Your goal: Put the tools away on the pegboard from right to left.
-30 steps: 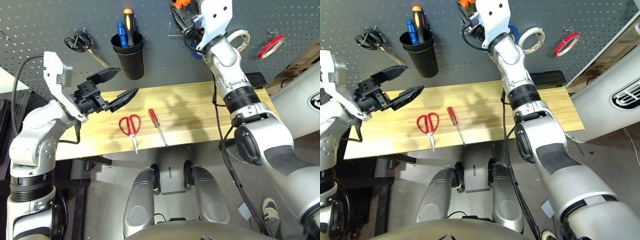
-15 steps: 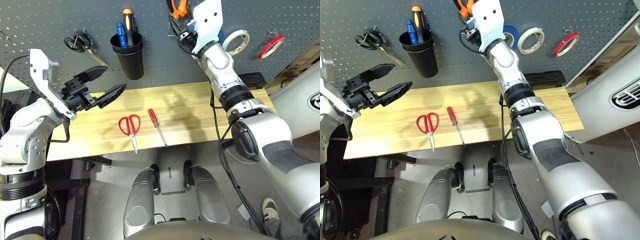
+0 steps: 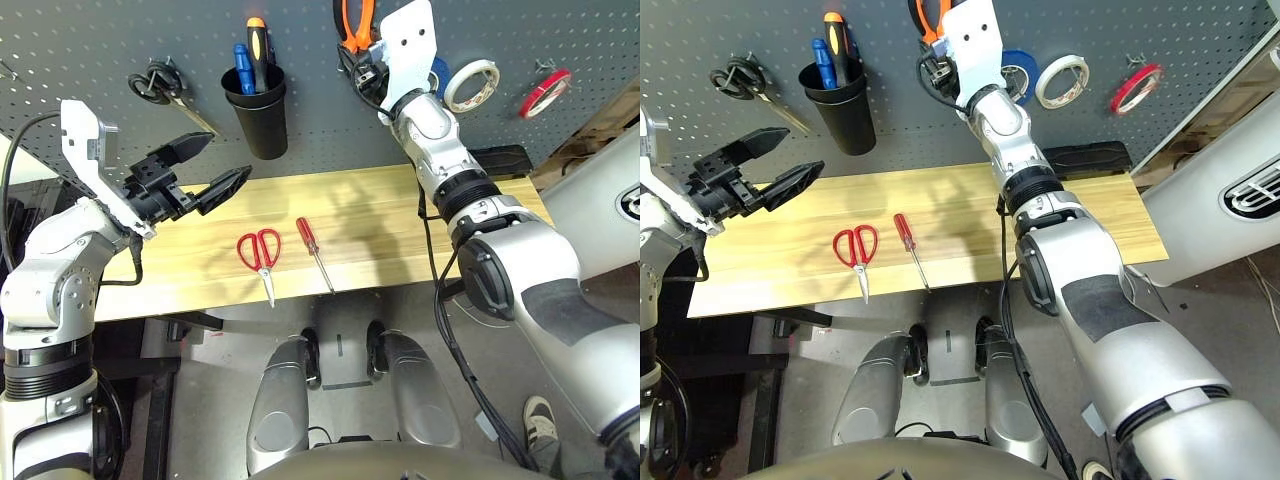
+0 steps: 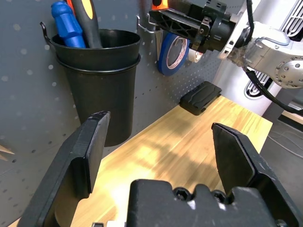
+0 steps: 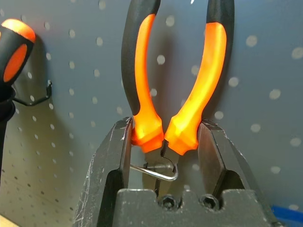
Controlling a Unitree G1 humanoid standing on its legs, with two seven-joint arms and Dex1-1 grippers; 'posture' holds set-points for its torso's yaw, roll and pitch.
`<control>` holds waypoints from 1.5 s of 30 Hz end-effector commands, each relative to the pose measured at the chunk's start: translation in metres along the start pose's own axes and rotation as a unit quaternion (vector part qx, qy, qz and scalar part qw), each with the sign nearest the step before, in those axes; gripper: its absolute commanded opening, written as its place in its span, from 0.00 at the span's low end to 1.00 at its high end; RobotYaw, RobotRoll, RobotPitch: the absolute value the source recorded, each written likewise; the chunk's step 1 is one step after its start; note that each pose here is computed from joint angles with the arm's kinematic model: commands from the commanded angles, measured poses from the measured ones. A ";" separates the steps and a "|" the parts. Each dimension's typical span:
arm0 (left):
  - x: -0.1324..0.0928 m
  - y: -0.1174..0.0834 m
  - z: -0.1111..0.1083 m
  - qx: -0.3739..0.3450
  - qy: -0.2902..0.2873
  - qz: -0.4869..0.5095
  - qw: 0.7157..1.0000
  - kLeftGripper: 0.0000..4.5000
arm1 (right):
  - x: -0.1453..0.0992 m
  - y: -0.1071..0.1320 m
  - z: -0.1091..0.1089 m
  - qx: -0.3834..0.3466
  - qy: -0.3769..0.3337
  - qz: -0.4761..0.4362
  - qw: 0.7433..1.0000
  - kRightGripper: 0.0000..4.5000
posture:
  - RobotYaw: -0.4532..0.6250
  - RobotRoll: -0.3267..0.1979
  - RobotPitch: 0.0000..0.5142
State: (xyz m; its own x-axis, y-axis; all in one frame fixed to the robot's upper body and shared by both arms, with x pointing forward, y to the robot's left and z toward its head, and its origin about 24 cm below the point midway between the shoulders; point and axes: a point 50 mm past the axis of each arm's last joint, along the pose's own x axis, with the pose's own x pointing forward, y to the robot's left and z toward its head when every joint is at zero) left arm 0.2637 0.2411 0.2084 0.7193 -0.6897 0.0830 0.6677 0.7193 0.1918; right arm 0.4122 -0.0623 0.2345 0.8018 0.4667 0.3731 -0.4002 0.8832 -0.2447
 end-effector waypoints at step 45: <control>0.082 -0.064 -0.107 -0.069 0.212 0.075 0.972 1.00 | -0.181 -0.071 0.023 0.049 0.189 0.481 0.855 0.99 | 0.36 0.62 0.46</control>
State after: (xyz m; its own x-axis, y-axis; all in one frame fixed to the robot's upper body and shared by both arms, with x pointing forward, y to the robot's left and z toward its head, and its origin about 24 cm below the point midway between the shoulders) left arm 0.2987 0.1498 0.1080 0.7930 -0.5476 -0.2670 0.5809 0.8117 0.0606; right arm 0.2869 -0.2053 0.2107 0.1617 0.9585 -0.2348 -0.9757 0.1197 -0.1835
